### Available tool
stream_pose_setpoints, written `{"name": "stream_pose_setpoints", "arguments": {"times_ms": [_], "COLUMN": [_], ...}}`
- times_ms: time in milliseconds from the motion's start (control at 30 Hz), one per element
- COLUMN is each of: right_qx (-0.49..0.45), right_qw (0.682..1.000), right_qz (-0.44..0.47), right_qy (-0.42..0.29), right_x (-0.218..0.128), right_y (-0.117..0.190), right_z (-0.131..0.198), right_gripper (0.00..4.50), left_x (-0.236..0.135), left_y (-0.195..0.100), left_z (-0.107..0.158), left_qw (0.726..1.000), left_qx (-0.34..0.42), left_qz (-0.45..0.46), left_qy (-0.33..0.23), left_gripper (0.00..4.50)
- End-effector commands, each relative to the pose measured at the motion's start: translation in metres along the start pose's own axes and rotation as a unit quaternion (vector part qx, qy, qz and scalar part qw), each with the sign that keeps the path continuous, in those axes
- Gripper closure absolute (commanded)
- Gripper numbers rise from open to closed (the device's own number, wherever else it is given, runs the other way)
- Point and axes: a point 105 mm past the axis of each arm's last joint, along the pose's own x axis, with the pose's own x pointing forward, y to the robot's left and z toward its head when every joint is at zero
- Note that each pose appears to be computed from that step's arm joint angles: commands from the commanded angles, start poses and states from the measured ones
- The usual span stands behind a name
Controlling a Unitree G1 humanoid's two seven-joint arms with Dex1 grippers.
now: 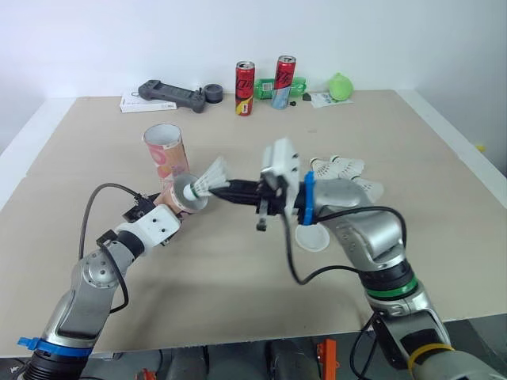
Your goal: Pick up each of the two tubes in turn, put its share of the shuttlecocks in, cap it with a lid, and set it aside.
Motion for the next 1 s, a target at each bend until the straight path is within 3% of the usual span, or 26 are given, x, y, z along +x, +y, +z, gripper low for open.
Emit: {"name": "stream_pose_setpoints", "arguments": {"times_ms": [33,133,233,333,367,400,500,633,767,1000], "right_qx": [-0.034,-0.022,0.004,0.032,0.037,0.049,0.08,0.063,0.045,0.101], "right_qw": [0.999,0.999,0.997,0.994,0.994,0.993,0.985,0.959,0.898,0.833], "right_qz": [-0.007,-0.019,-0.023,-0.044,-0.048,-0.055,-0.116,-0.27,-0.437,-0.535], "right_qy": [-0.005,-0.036,-0.078,-0.098,-0.093,-0.09,-0.096,-0.053,0.035,0.096], "right_x": [0.011,0.017,0.014,0.001,-0.003,-0.009,-0.035,-0.081,-0.141,-0.18], "right_y": [0.0,-0.001,0.0,0.0,0.002,0.004,0.0,-0.022,-0.033,-0.019], "right_z": [0.0,0.009,0.026,0.03,0.027,0.023,0.02,-0.001,-0.035,-0.076], "right_gripper": [4.38,4.38,3.73,2.37,2.18,1.53,0.27,0.13,0.13,0.13], "left_x": [0.002,0.002,0.001,0.001,0.001,0.002,0.002,0.005,0.012,0.019], "left_y": [-0.01,-0.01,-0.011,-0.013,-0.014,-0.016,-0.016,-0.017,-0.024,-0.027], "left_z": [0.001,0.001,0.001,0.002,0.002,0.002,0.003,0.002,0.008,0.01], "left_qw": [1.0,1.0,1.0,1.0,1.0,1.0,0.999,0.999,0.998,0.997], "left_qx": [-0.005,-0.005,-0.006,-0.008,-0.009,-0.009,-0.01,-0.012,-0.014,-0.012], "left_qz": [-0.02,-0.02,-0.021,-0.024,-0.026,-0.028,-0.031,-0.035,-0.05,-0.065], "left_qy": [-0.001,-0.001,-0.001,-0.003,-0.003,-0.004,-0.006,-0.007,-0.022,-0.033], "left_gripper": [1.19,1.19,1.19,1.19,1.19,1.19,1.19,1.19,1.19,1.19]}}
